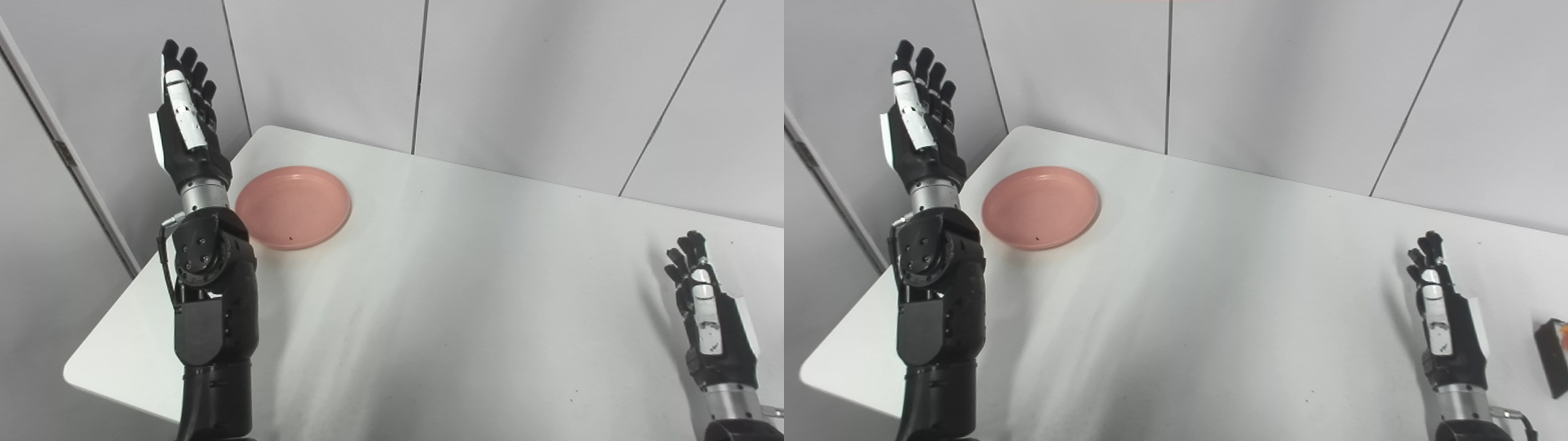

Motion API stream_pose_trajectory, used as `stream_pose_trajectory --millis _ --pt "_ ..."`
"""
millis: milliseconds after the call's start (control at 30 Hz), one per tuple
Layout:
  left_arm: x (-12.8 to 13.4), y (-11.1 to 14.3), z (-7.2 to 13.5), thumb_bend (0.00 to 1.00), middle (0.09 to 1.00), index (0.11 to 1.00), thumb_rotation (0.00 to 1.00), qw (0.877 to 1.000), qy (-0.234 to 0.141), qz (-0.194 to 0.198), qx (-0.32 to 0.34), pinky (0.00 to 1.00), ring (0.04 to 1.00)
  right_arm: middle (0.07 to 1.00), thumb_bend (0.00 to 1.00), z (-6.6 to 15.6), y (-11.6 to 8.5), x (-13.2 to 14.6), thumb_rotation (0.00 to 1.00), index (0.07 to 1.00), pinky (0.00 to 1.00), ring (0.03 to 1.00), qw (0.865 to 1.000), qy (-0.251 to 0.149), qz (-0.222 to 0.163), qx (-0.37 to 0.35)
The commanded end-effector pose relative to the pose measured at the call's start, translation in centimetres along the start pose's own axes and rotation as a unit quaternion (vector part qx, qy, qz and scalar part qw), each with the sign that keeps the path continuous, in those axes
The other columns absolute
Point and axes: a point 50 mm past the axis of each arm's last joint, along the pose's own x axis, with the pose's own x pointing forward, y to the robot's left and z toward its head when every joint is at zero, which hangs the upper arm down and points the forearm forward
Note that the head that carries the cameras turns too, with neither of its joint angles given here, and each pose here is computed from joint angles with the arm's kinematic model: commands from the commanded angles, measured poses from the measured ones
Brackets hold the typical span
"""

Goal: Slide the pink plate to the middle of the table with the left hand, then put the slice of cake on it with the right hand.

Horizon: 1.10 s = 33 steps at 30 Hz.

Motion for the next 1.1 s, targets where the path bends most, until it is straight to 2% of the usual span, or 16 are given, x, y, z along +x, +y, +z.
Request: stream_pose_trajectory --millis 0,167,633,1067 --pt "1.0 0.0 1.2 0.45 0.933 0.918 1.0 1.0 -0.028 -0.005 -0.012 0.95 0.944 0.985 0.31 -4.3 0.4 -4.4 1.0 0.999 0.98 0.963 0.997 0.069 -0.007 0.017" --pt "1.5 1.2 0.2 0.41 0.93 0.924 1.0 1.0 -0.006 0.009 -0.026 0.97 0.936 0.982 0.32 -4.3 0.5 -4.4 1.0 0.996 0.98 0.961 0.997 0.068 -0.007 0.017" --pt "2.4 3.8 -1.7 0.38 0.957 0.943 1.0 0.999 0.025 0.03 -0.022 0.98 0.961 0.987 0.32 -4.2 0.6 -4.4 1.0 1.0 0.99 0.967 0.998 0.067 -0.005 0.019" --pt "3.2 5.8 -3.8 0.4 0.961 0.956 1.0 0.997 0.059 0.046 -0.036 0.98 0.965 0.99 0.32 -4.0 0.6 -4.4 1.0 1.0 0.99 0.972 0.998 0.066 -0.003 0.016"
